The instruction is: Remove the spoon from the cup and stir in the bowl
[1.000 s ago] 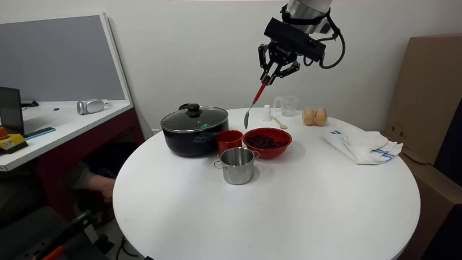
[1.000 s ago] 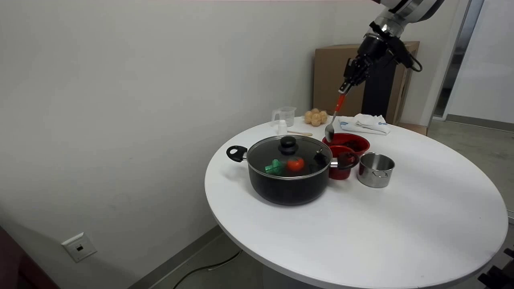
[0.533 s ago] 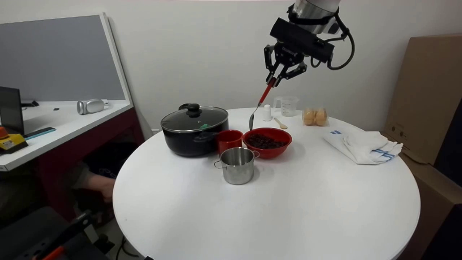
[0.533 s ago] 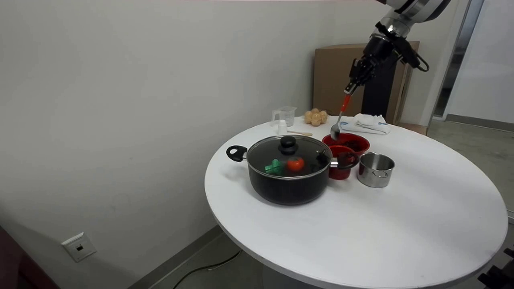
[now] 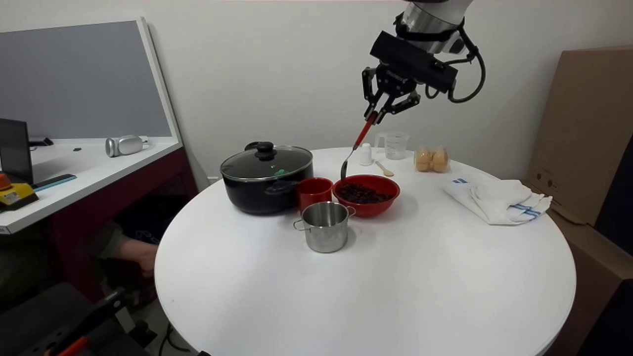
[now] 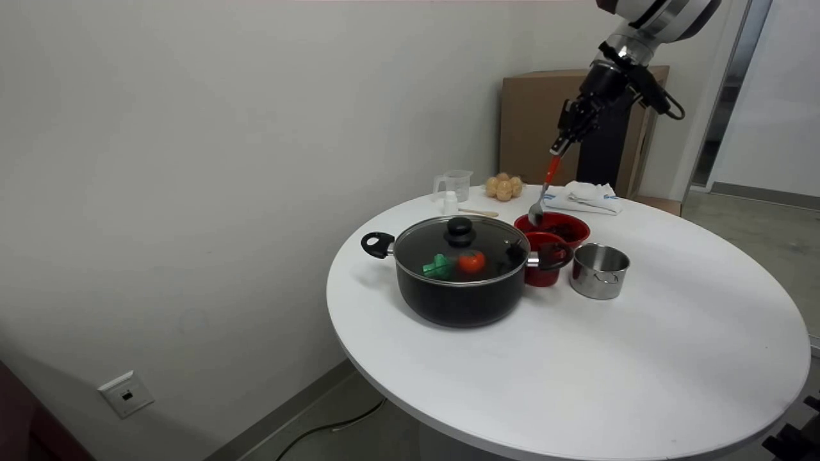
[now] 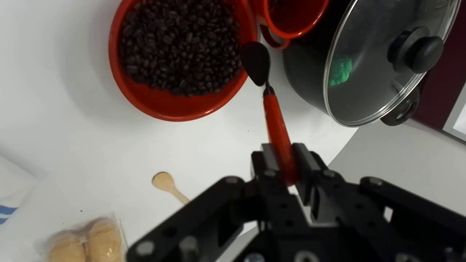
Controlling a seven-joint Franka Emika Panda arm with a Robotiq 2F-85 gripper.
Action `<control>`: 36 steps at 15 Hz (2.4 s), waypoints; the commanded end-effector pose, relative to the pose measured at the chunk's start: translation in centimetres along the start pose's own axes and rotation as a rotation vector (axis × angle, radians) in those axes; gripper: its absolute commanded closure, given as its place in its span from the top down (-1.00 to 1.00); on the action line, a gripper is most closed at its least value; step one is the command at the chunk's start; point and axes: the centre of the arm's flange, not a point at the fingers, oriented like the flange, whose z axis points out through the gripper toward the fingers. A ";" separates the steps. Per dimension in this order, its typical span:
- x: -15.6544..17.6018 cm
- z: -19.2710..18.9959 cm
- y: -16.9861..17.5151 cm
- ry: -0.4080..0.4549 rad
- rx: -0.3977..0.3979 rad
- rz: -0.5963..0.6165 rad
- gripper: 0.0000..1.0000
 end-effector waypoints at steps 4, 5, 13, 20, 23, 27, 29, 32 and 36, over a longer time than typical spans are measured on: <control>-0.7 1.0 0.5 0.005 0.008 -0.023 -0.92; -0.7 1.3 0.5 0.004 0.005 -0.030 -0.92; -0.3 2.7 0.8 -0.007 -0.006 -0.071 -0.92; 0.3 4.4 0.5 -0.027 -0.014 -0.124 -0.92; 0.1 4.8 1.1 -0.028 -0.024 -0.129 -0.92; -0.2 4.3 1.9 -0.019 -0.045 -0.120 -0.92; -0.3 3.8 2.2 -0.010 -0.060 -0.120 -0.92; -0.2 3.0 2.6 0.004 -0.088 -0.125 -0.92; -0.3 2.1 3.4 0.021 -0.133 -0.134 -0.92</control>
